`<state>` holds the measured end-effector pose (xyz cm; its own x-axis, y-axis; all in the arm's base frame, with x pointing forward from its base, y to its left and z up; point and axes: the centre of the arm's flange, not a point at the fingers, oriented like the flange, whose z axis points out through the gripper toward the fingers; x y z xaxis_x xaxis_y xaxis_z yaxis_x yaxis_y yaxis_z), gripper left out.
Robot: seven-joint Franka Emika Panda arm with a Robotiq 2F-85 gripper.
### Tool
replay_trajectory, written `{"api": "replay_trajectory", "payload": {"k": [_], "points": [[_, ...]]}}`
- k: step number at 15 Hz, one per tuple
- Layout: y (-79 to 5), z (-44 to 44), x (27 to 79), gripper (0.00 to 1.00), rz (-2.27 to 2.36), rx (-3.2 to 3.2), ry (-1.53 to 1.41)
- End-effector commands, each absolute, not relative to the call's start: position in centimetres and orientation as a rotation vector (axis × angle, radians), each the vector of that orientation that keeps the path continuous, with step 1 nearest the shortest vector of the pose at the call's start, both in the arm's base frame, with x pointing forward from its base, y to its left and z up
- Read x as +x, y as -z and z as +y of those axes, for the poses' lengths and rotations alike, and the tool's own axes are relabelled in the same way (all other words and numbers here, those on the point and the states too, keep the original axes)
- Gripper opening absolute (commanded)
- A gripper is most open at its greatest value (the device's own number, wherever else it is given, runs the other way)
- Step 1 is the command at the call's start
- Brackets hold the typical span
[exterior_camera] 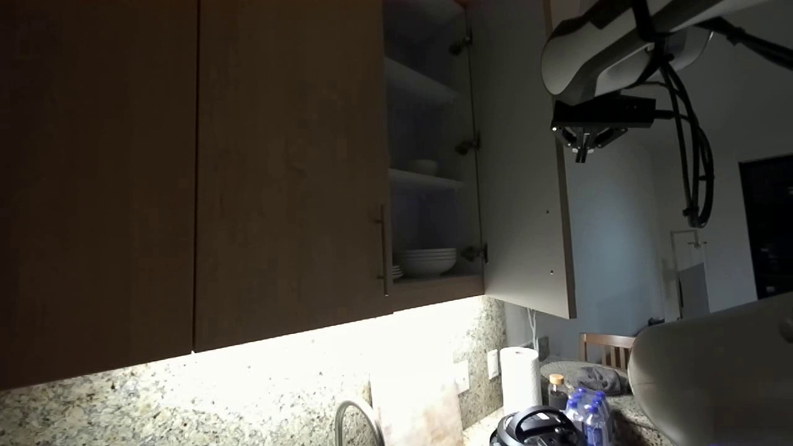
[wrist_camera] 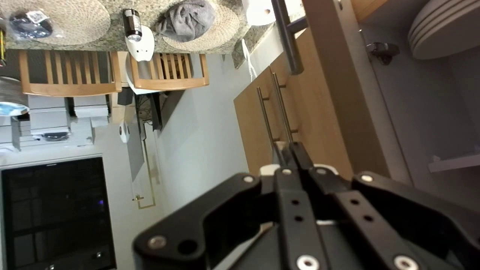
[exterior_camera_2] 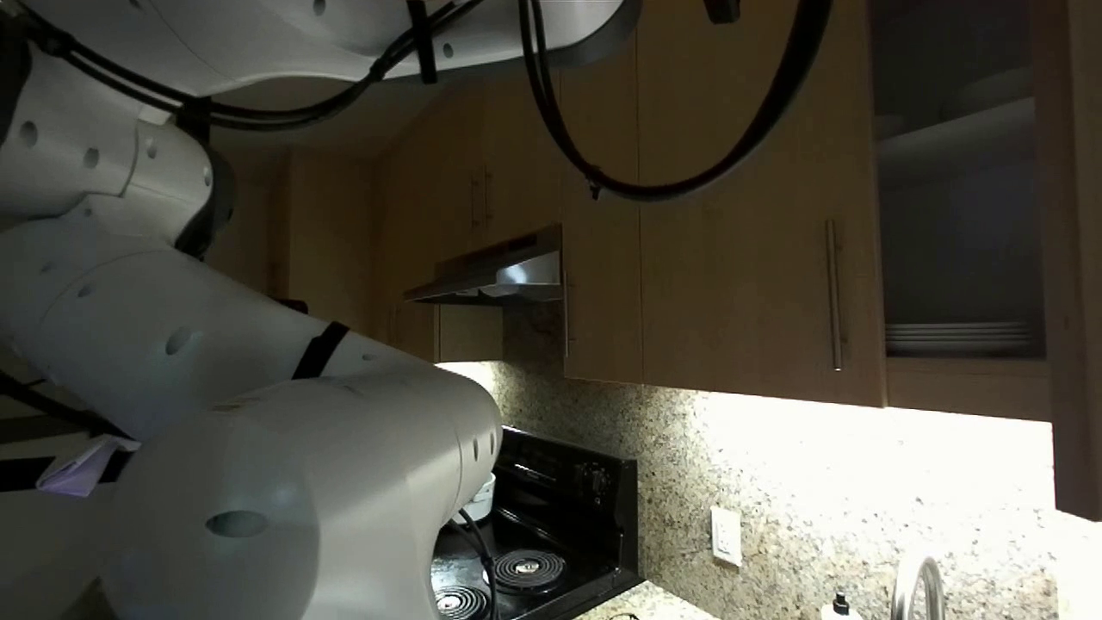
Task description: Close the right cabinet door
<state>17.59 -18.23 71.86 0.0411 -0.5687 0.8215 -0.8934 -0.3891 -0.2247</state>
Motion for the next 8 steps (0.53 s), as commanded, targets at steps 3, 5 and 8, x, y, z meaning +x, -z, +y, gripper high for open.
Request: {"api": "replay_trajectory", "payload": {"k": [3,5,8], "points": [[-72.5,-21.9,20.7,0.07,-1.585,1.918,-1.239],[-72.7,-22.3,20.6,0.06,-1.581,1.929,-1.233],[-72.9,-22.2,20.7,0.06,-1.563,1.947,-1.234]]}}
